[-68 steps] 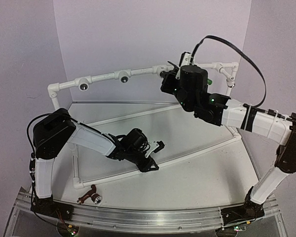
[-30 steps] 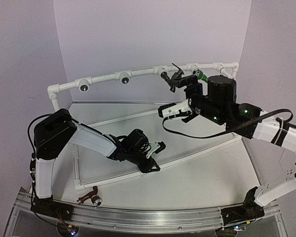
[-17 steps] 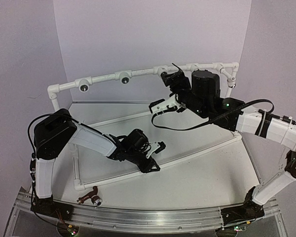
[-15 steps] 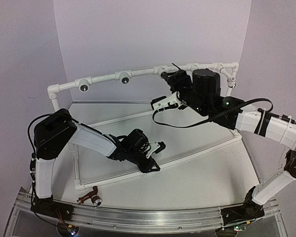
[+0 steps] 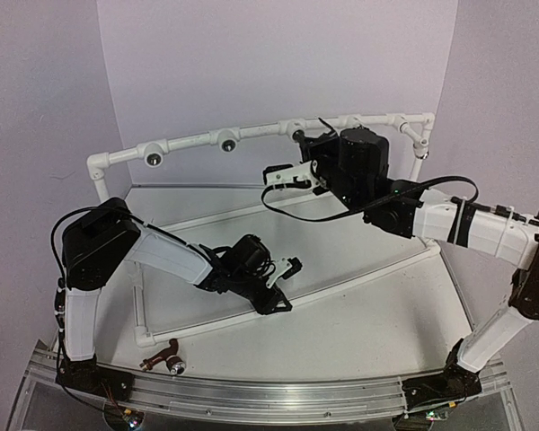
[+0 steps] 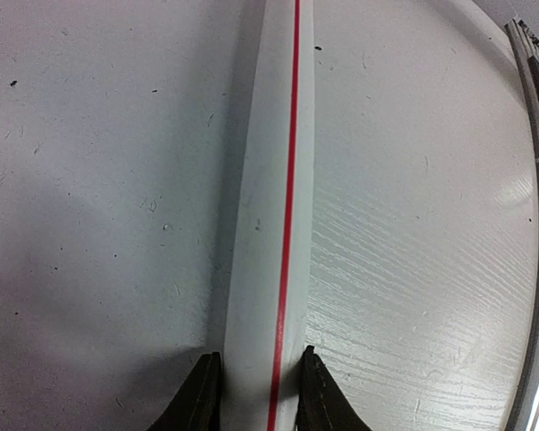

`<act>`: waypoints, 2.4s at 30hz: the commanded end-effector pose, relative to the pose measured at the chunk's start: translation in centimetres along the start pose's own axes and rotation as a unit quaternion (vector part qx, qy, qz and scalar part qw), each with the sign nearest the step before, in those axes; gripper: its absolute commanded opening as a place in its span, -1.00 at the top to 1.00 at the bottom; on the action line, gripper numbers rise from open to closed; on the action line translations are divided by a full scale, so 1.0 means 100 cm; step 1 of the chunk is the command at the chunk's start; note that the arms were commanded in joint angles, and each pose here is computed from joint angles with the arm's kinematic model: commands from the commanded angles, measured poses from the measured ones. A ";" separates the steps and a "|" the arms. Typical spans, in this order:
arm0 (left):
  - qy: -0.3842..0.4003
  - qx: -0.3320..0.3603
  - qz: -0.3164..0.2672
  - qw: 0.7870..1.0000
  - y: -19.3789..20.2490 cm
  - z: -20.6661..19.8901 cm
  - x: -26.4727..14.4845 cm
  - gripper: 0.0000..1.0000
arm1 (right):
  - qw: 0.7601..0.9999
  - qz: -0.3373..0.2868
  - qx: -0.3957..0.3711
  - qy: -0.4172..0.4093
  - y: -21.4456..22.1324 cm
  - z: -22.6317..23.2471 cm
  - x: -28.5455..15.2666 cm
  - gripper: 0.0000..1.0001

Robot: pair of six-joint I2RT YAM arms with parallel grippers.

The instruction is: Install the water faucets

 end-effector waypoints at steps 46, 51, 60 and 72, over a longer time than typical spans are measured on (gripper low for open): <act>-0.071 -0.118 0.224 0.965 0.147 0.036 0.011 0.86 | 0.400 -0.086 0.908 -0.087 0.011 -0.020 -0.024 -0.46; -0.069 -0.117 0.223 0.965 0.145 0.035 0.010 0.85 | 0.528 -0.050 0.843 -0.088 0.029 -0.013 -0.045 -0.72; -0.066 -0.116 0.219 0.967 0.142 0.033 0.008 0.85 | 0.849 -0.172 0.484 -0.124 0.007 -0.017 -0.092 -0.85; -0.071 -0.116 0.224 0.965 0.146 0.035 0.010 0.85 | 0.985 -0.066 0.154 -0.039 0.027 -0.019 -0.050 -0.92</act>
Point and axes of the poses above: each gripper's point midway between its finger pads, its own x axis out along the fingers, its own z axis along the line the jaws close on, y = z × x, the point moved 1 cm from there along -x, back along the fingers, and after that the axes turned 7 degrees about -x, right-handed, at the moved point
